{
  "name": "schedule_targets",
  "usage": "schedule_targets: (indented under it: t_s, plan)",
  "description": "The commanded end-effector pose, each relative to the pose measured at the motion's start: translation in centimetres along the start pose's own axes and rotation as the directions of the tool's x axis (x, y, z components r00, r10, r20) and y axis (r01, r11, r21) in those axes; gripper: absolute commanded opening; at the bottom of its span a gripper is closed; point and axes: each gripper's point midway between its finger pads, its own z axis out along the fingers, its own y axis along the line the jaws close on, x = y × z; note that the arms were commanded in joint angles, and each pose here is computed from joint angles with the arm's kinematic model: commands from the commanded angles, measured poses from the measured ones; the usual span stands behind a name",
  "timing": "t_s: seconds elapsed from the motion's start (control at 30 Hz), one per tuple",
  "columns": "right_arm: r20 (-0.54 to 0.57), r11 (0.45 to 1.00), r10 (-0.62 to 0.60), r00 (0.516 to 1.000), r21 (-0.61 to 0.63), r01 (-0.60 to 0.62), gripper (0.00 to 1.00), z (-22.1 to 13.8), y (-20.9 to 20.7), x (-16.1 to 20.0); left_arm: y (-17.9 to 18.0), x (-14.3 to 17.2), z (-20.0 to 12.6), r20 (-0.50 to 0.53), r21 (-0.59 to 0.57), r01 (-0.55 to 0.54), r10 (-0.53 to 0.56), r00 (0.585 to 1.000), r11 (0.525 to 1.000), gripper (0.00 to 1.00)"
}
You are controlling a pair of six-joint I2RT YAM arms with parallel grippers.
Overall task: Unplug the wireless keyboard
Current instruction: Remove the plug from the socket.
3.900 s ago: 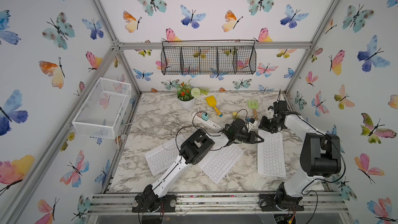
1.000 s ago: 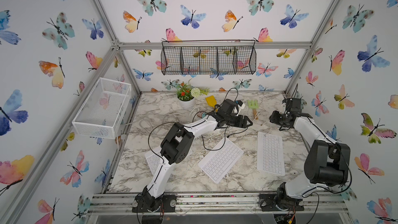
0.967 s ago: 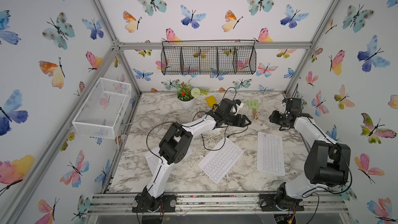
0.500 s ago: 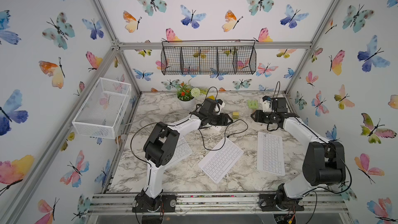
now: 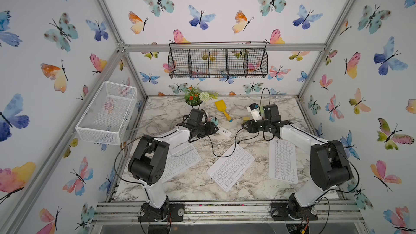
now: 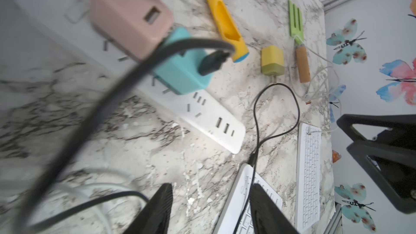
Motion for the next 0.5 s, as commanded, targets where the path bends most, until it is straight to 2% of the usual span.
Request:
schedule_targets:
  t_s: [0.0,0.17,0.27,0.37,0.47]
  plan:
    - [0.039,0.992,-0.118,0.992,-0.031,0.119,0.44,1.6,1.2,-1.3,-1.6,-1.9,-2.6,0.089,0.025,-0.022,0.020,0.996,0.999,0.58]
    - [0.066,0.970,-0.229,0.971,-0.068,0.233,0.44,4.5,3.5,-2.1,2.1,-2.6,-3.3,0.114,-0.031,0.048,-0.044,0.993,0.998,0.59]
    - [0.067,0.952,-0.288,0.955,-0.091,0.294,0.45,6.4,4.9,-2.5,2.4,-3.3,-3.7,0.126,0.016,0.067,-0.068,0.990,0.998,0.59]
    - [0.077,0.946,-0.300,0.951,-0.107,0.307,0.45,7.9,5.4,-2.9,2.5,-4.3,-5.3,0.153,0.057,0.068,-0.076,0.985,0.996,0.61]
    - [0.101,0.939,-0.311,0.945,-0.123,0.322,0.46,9.3,5.9,-3.4,4.2,-5.2,-6.6,0.182,0.026,0.078,-0.081,0.980,0.997,0.62]
